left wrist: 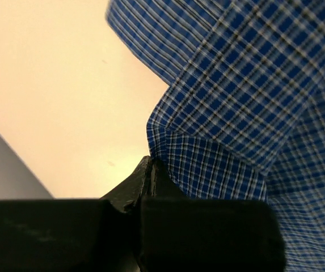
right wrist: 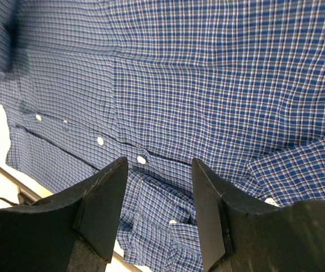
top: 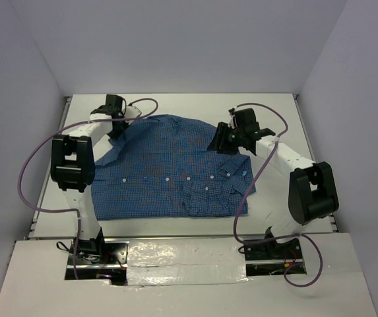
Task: Fold and stack the long sleeve shirts
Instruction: Fold the shirt
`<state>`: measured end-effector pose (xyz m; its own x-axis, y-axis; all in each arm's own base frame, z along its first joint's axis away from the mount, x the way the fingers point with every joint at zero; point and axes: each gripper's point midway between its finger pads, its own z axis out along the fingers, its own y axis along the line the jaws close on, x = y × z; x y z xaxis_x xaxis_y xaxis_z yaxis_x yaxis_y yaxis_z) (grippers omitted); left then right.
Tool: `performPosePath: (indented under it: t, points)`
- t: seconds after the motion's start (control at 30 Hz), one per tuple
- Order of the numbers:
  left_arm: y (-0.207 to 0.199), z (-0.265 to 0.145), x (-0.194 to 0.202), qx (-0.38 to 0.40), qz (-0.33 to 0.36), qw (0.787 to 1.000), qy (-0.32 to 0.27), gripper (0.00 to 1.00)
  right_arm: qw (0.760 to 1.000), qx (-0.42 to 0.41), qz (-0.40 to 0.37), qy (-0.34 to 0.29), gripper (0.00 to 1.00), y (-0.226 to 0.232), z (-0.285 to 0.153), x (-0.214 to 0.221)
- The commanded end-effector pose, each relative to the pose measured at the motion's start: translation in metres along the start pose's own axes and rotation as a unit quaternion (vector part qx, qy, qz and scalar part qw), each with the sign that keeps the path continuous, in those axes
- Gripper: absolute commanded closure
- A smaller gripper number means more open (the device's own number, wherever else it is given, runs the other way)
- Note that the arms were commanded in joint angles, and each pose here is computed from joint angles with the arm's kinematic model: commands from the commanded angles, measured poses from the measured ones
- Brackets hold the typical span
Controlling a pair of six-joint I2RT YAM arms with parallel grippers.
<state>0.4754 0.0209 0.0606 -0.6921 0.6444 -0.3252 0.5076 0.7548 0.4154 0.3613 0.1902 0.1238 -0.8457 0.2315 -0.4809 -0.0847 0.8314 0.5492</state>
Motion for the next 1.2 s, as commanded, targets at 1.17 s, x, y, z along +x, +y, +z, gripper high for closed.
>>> performPosePath:
  t: [1.17]
  points:
    - [-0.024,-0.018,-0.033,0.085,0.032,0.993,-0.079,1.0,0.999,-0.03,-0.028,-0.03,0.22,0.082,0.198,-0.133]
